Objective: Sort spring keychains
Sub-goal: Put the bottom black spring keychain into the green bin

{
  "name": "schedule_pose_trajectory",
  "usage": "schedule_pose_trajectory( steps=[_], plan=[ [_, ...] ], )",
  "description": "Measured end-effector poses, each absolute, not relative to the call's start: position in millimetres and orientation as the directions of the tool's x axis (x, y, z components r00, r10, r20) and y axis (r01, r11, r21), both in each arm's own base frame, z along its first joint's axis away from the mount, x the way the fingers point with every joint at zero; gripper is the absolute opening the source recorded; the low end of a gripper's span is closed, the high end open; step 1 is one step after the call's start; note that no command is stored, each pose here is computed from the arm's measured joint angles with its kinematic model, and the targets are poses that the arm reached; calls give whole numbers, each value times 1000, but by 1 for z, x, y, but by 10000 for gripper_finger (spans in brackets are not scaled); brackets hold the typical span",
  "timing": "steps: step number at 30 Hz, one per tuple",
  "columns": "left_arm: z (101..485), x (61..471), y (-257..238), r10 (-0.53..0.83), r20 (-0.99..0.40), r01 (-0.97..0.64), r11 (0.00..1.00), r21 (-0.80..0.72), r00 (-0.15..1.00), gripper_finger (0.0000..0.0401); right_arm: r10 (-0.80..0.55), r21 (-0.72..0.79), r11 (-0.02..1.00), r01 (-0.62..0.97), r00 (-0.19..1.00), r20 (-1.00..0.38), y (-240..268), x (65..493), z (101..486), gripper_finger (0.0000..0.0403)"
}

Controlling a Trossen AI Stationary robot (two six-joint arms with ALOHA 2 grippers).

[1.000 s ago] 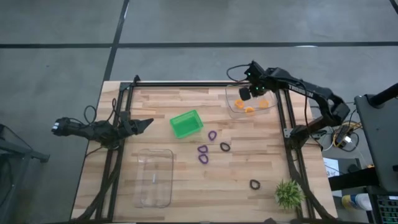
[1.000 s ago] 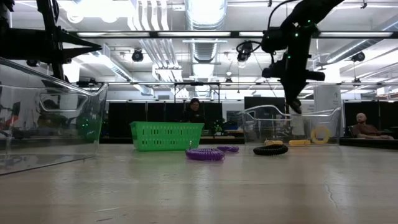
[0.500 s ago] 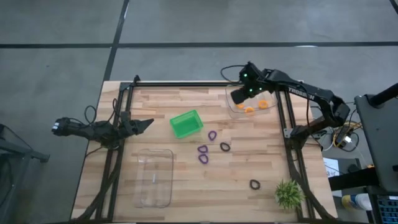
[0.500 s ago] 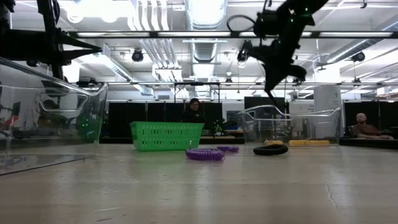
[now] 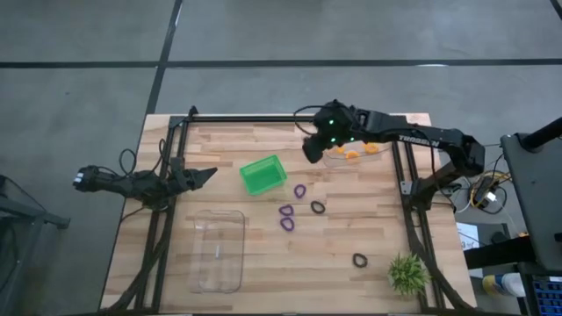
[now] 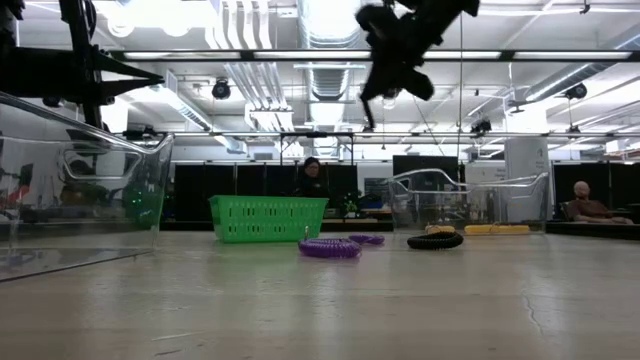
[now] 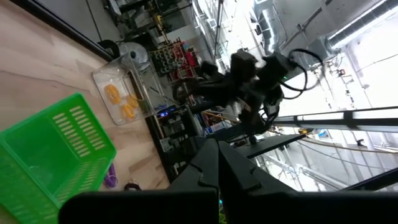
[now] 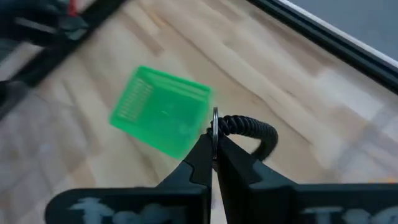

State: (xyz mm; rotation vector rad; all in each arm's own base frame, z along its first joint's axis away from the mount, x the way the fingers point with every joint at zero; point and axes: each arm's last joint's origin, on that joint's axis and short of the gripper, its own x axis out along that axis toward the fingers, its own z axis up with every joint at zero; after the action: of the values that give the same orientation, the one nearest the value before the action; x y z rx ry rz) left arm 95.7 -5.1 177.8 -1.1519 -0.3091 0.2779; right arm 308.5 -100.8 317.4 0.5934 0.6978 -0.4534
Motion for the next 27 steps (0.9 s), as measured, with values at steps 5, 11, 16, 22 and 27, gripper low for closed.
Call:
schedule_pose_trajectory(
  steps=[5,11,16,22,27],
  plan=[
    [178,96,-5,370,97,-56,381,-923,924,0,-117,378,794,476,729,-674,-87,337,312,8],
    [178,96,-5,370,97,-53,375,-925,924,0,-68,363,822,439,708,-703,-73,374,296,8],
    [178,96,-5,370,97,-52,373,-926,924,0,-54,360,828,429,700,-712,-72,405,285,8],
    [178,96,-5,370,97,-52,371,-927,924,0,-30,374,820,434,684,-729,-78,439,268,8],
    [178,96,-5,370,97,-49,366,-929,924,0,-6,357,812,461,619,-785,-83,462,247,8]
  ],
)
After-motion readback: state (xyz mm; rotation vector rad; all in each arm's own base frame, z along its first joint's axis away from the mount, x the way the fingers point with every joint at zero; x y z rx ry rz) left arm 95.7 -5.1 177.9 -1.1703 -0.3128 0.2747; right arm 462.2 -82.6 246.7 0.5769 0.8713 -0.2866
